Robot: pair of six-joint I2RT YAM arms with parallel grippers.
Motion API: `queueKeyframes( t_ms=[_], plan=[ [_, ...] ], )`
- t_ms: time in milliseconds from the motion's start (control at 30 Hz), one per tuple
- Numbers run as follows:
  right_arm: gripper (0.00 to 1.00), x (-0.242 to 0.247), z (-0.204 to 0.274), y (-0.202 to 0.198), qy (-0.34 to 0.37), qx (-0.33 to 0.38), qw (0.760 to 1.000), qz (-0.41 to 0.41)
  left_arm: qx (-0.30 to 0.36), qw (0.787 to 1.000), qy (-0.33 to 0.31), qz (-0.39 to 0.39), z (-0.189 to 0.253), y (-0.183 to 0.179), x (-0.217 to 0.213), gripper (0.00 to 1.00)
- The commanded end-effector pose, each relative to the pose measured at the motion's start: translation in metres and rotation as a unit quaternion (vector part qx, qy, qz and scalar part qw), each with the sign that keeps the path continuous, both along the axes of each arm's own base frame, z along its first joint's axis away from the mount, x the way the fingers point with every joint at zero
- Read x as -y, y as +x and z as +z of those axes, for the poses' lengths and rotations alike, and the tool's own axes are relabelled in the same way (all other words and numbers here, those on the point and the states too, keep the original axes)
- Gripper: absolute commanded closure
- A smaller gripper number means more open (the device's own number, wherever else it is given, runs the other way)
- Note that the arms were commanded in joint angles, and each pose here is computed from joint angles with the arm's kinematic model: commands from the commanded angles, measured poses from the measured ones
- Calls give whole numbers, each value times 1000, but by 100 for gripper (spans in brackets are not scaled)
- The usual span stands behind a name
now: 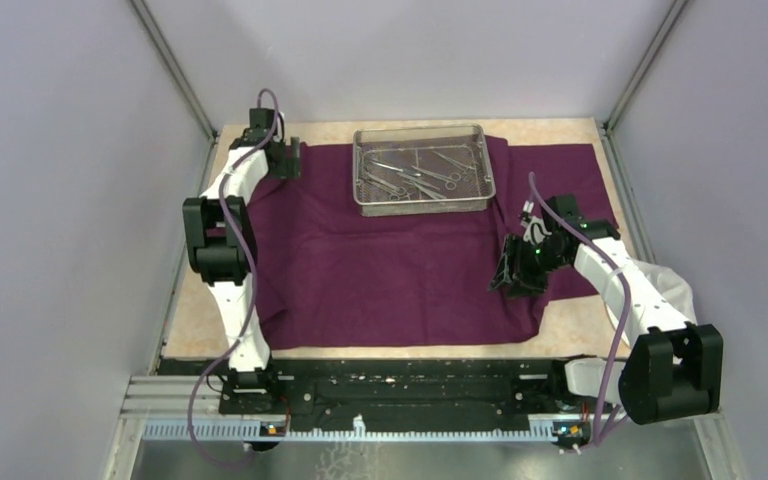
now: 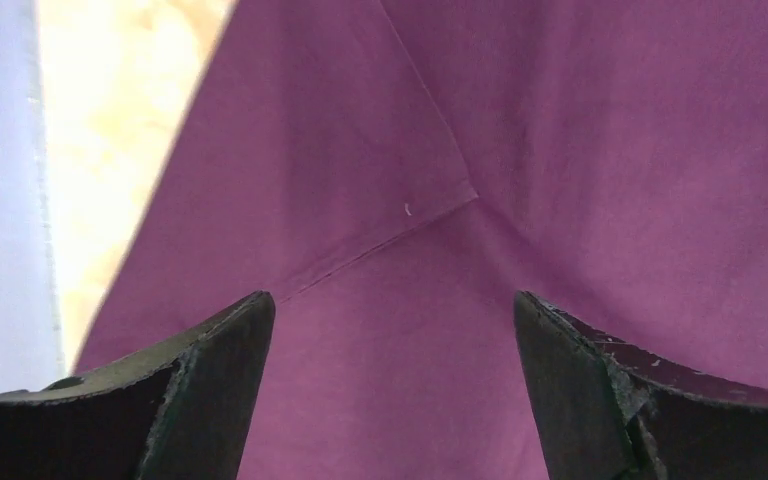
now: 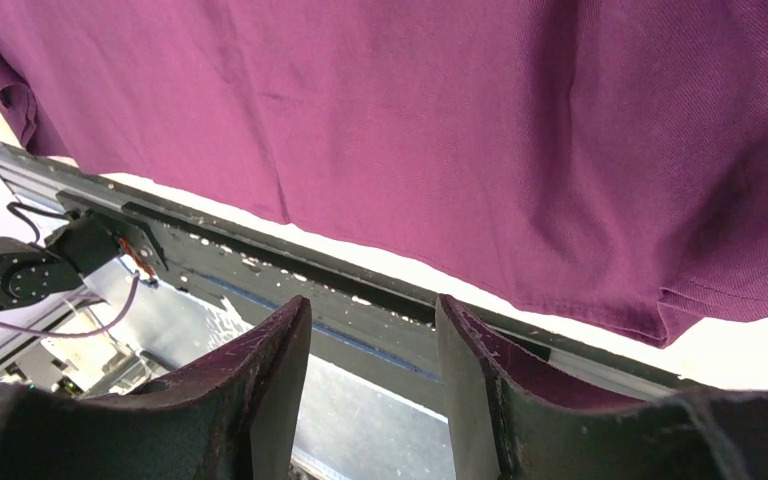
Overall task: Open and lay out the surgical kit
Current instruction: Open the surgical kit at the center of the board.
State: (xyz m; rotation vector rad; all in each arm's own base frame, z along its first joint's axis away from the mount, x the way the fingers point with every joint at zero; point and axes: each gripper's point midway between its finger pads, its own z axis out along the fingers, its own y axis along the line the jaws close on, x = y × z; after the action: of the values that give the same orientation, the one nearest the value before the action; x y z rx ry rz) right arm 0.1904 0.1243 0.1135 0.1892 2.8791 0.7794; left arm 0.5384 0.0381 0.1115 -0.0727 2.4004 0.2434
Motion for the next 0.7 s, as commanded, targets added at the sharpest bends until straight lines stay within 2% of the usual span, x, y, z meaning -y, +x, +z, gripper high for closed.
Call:
queueKeyframes(
  t_ms=[0, 167, 267, 400, 500, 633, 667],
  plan=[
    [50, 0, 10, 6, -3, 22, 1000, 17, -20, 999, -44, -1, -28, 8, 8, 5],
    [50, -2, 7, 4, 3, 17, 1000, 20, -5, 999, -48, 7, -40, 32, 7, 5],
    [50, -2, 5, 3, 2, 14, 1000, 20, -5, 999, -17, 33, -46, 40, -7, 11],
    [50, -1, 4, 3, -1, 13, 1000, 18, -5, 999, 13, 41, -53, 47, -18, 24],
    [51, -1, 3, 4, -3, 10, 1000, 18, 3, 998, 37, 41, -52, 52, -25, 27],
    [51, -1, 3, 6, -2, 8, 1000, 14, 1, 996, 71, 46, -51, 53, -37, 42],
    [51, -1, 3, 6, -2, 8, 1000, 12, 2, 996, 78, 52, -48, 52, -39, 50]
  ],
)
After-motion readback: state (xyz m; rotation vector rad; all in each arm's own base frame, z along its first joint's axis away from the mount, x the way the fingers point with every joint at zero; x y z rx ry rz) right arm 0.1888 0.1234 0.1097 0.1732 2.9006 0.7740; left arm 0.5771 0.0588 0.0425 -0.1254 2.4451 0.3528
